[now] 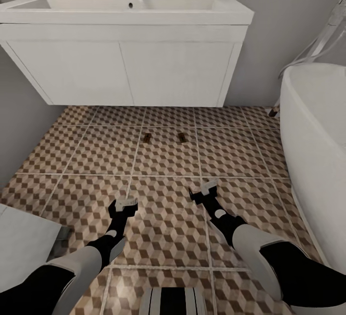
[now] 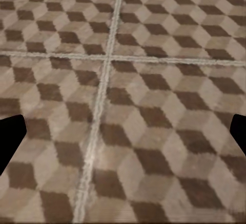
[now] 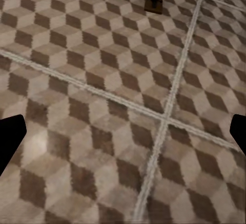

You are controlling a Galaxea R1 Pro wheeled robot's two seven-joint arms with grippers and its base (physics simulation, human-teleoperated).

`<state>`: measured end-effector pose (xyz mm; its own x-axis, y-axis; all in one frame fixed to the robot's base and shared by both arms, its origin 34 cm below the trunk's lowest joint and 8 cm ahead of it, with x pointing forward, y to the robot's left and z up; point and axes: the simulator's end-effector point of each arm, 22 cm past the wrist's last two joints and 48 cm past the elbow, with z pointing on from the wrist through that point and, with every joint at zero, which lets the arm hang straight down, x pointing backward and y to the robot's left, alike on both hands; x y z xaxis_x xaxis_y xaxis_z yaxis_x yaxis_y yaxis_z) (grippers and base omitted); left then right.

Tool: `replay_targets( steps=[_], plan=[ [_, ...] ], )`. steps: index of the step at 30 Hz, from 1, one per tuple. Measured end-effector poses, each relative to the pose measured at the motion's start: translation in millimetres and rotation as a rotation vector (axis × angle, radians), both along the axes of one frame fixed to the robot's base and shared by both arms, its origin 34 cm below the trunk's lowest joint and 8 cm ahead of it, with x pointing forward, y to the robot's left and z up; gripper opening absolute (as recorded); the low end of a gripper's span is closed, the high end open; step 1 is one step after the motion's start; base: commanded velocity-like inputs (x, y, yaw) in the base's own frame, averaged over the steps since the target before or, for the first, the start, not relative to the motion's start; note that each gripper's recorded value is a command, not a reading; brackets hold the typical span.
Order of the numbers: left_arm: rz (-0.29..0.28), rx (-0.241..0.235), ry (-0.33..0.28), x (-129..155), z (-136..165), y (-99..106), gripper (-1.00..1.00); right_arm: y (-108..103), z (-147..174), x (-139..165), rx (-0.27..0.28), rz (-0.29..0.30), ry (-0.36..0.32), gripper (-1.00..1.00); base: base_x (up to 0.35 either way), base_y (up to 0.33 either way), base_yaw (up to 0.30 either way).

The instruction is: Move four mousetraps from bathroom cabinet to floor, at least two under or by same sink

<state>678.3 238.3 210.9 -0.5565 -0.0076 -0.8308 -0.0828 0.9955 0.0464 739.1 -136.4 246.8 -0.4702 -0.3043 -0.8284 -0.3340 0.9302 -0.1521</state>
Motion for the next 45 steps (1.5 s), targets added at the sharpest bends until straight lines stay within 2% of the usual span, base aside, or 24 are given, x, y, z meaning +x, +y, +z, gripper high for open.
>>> replay_targets(
  steps=[6,19,26,32,38,45],
  plan=[
    [0.003,0.002,-0.025,-14,7,0,1.0,-6,0,-15,-0.006,-0.004,0.008,1.0,0.0,0.0,0.0],
    [0.006,0.004,-0.054,-37,22,2,1.0,-23,15,-34,-0.008,-0.011,-0.032,1.0,0.0,0.0,0.0],
    [0.012,0.005,-0.093,-48,38,5,1.0,-41,13,-53,-0.027,-0.021,0.002,1.0,0.0,0.0,0.0],
    [0.014,0.007,-0.052,-81,35,6,1.0,-62,6,-84,-0.044,-0.03,0.036,1.0,0.0,0.0,0.0],
    [0.016,0.009,-0.02,-101,38,8,1.0,-68,1,-117,-0.045,-0.03,0.076,1.0,0.0,0.0,0.0],
    [0.017,0.012,-0.023,-110,51,10,1.0,-72,11,-130,-0.041,-0.031,0.077,1.0,0.0,0.0,0.0]
  ],
)
